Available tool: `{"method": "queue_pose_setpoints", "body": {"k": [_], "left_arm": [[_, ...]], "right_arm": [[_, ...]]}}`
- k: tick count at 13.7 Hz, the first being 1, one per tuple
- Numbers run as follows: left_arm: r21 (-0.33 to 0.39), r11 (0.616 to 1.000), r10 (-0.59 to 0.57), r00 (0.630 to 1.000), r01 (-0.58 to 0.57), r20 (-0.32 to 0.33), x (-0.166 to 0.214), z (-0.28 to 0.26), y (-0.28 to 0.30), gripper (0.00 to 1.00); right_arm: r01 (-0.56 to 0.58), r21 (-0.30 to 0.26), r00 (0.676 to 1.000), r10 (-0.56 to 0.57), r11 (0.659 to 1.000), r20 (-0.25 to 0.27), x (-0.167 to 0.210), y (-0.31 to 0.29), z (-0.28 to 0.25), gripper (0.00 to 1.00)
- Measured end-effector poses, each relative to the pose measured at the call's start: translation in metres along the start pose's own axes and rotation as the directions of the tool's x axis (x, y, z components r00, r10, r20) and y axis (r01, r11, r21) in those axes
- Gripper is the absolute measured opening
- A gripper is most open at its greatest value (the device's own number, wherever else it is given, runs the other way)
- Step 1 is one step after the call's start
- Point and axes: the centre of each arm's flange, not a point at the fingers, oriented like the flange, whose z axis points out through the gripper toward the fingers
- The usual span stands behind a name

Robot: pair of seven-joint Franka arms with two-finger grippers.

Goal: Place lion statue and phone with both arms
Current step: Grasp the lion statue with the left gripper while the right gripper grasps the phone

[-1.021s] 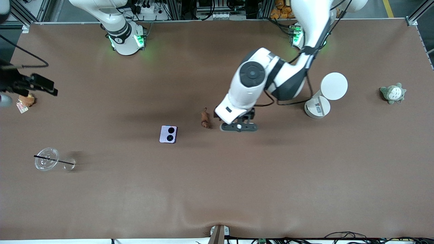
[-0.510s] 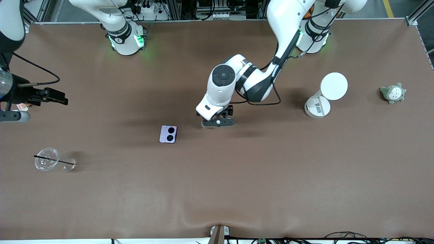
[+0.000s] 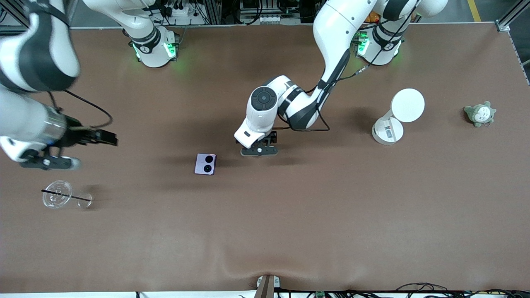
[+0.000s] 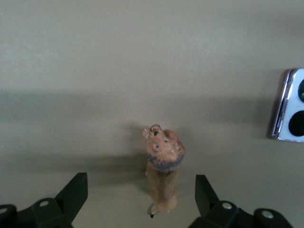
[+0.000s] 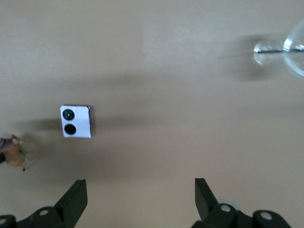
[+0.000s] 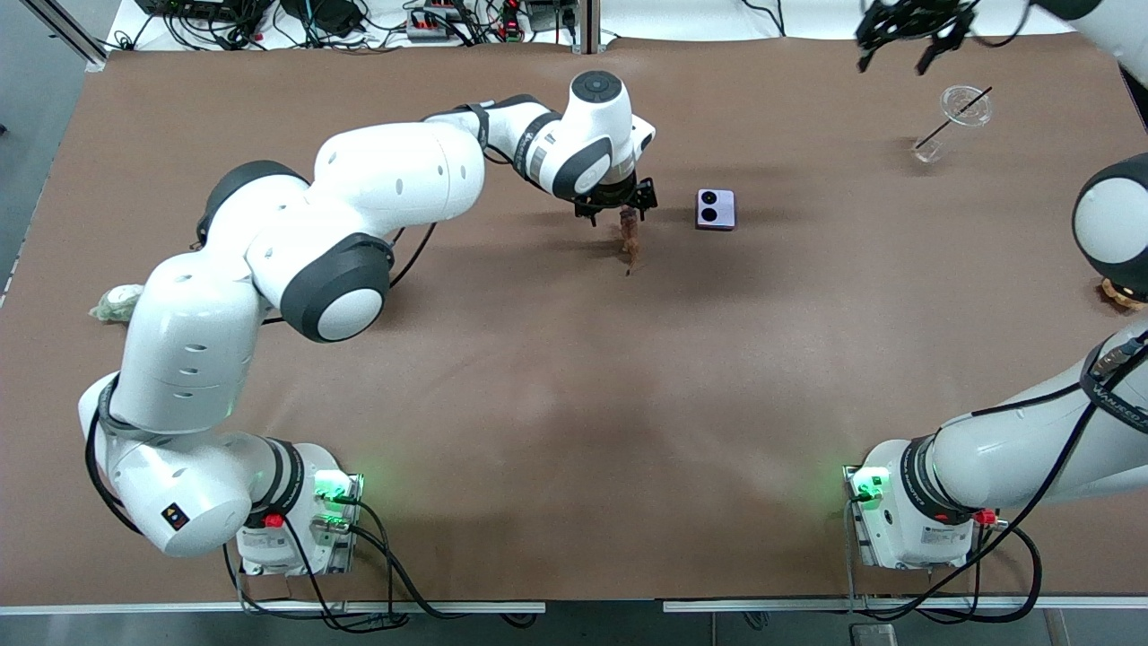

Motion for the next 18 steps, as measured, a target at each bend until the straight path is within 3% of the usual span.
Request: {"method": "queue_pose_setpoints", "body": {"k": [4, 9, 11, 15, 18], "left_arm": [[-0.002, 0.999, -0.044, 0.999, 0.044, 0.0, -0.019, 0.023, 0.011, 1.0], [0.017, 1.0, -0.009, 1.0, 0.009, -0.021, -0.027, 0.026, 0.015, 0.45], [0.031, 0.999, 0.015, 0.999, -0.014, -0.04, -0.026, 0.025, 0.016, 0.3], [0.045, 0.999, 0.015, 0.999, -0.013, -0.042, -0.023, 0.024, 0.013, 0.3], [0.124, 0.992, -0.002, 1.0, 0.002, 0.001, -0.016, -0.002, 0.0, 0.3]], "right_arm": [[0.075, -0.012, 0.997, -0.076, 0.997, -0.028, 0.008, -0.051, 0.062, 1.0], [0.155, -0.028, 0.986, -0.156, 0.988, -0.057, 0.021, -0.098, 0.126, 1.0], [0.198, -0.035, 0.978, -0.2, 0.98, -0.062, 0.026, -0.113, 0.152, 1.0], [0.241, -0.049, 0.97, -0.243, 0.969, -0.032, 0.027, -0.138, 0.199, 1.0], [0.238, -0.055, 0.969, -0.241, 0.97, -0.049, 0.028, -0.157, 0.229, 1.0]]}}
